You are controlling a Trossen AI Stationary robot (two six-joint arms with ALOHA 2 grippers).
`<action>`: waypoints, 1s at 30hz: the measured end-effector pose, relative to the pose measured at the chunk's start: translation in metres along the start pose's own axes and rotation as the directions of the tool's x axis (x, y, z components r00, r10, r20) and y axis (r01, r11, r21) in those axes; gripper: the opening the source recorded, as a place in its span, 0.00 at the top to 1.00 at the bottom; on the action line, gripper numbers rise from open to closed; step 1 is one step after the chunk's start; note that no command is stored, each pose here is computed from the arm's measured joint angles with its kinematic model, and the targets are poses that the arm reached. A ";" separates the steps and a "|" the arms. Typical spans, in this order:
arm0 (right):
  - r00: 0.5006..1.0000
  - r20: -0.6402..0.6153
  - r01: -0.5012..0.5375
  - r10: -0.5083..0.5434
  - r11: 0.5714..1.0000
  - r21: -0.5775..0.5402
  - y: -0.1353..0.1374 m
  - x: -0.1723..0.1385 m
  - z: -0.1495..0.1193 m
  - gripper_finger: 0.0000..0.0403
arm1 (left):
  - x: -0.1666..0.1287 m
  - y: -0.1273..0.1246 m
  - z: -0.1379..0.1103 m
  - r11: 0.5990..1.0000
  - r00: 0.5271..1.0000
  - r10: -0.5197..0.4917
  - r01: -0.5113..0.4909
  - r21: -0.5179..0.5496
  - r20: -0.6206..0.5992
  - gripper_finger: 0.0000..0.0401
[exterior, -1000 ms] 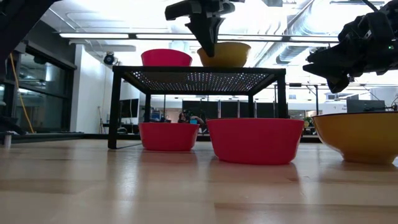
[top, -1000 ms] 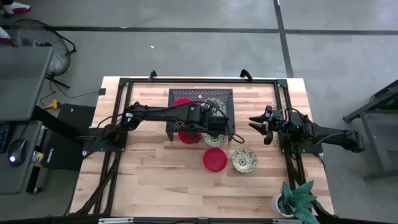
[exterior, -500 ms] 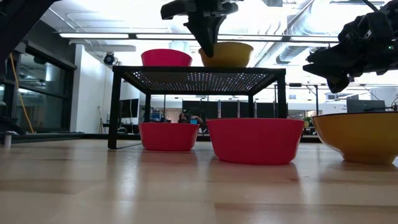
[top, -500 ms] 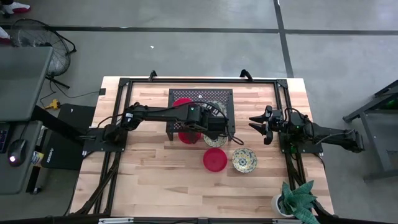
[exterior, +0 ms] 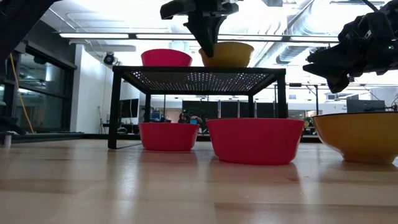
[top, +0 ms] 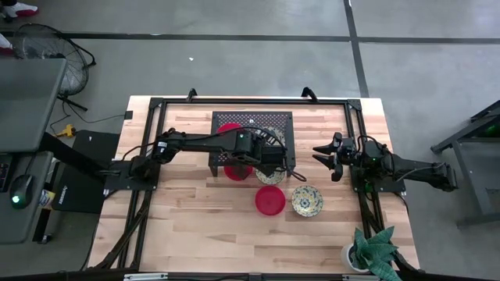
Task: Pick & Place Mini bowls
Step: Put the bottom left white patterned bowl on the shelf
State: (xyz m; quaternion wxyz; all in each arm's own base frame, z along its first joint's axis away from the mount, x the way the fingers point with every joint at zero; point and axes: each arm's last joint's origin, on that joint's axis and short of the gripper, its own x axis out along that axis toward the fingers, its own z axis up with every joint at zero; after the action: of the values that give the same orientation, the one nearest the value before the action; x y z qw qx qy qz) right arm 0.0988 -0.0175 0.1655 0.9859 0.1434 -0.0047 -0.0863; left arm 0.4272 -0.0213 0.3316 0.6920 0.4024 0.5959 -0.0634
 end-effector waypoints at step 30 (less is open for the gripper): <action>1.000 0.000 0.000 0.000 1.000 0.000 0.000 0.000 0.000 0.66 | 0.001 0.003 -0.001 0.998 0.999 0.031 -0.032 -0.049 -0.013 0.85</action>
State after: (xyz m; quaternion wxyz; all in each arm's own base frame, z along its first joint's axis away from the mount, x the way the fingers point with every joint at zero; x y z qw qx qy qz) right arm 0.0988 -0.0175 0.1655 0.9859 0.1434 -0.0049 -0.0864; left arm 0.4284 -0.0179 0.3324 0.6990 0.3950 0.5951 -0.0353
